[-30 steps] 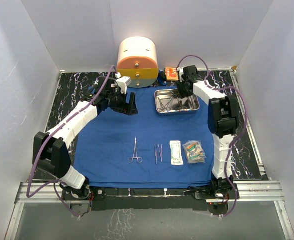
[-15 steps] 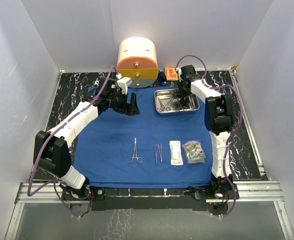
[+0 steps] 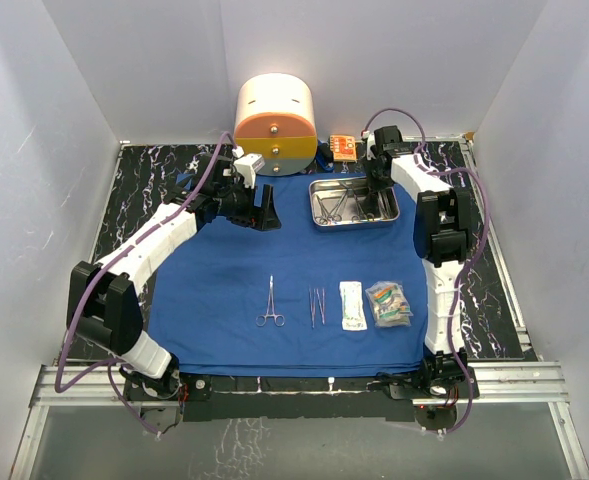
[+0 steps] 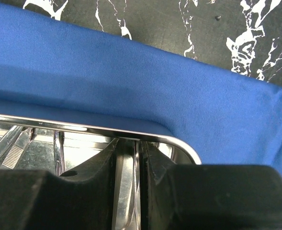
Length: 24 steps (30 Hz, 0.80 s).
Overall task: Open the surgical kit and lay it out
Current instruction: Pick up the medical item from the container.
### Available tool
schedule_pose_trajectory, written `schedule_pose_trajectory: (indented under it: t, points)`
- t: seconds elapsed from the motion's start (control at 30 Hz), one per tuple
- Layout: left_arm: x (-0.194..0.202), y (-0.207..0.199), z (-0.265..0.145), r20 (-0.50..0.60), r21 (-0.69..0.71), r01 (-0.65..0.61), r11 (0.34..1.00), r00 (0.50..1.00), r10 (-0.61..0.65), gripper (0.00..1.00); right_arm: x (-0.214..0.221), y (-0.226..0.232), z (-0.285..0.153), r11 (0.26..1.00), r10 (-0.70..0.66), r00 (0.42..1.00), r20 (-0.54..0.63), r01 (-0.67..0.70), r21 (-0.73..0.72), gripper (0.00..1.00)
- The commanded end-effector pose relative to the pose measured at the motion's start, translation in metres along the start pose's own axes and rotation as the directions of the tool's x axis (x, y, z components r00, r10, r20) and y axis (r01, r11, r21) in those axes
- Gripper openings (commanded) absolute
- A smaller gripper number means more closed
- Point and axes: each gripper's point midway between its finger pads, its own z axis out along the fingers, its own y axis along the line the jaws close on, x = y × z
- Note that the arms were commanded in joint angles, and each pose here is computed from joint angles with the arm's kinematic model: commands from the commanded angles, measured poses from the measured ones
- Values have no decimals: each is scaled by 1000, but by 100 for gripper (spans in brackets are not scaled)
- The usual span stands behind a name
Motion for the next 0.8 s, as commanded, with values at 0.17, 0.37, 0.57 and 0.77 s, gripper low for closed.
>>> schedule_pose_trajectory:
  t: [0.17,0.37,0.57,0.77]
  points:
    - [-3,-3,-3,8,13,2,1000,1000,-2,80,2,10,-2,996,60,998,-29,-62,-71,6]
    - [3,16,-2,-106,-68,-53,996,993,45,86,-19,14,-20,991,95,995,24,-92,-97,0]
    - [-6,32,2,-159,-137,-73,988,986,51,92,-56,12,-59,987,138,978,156,-124,-98,0]
    - [-32,18,11,-75,-66,-54,996,996,49,90,-99,16,-111,978,205,930,305,-180,-108,0]
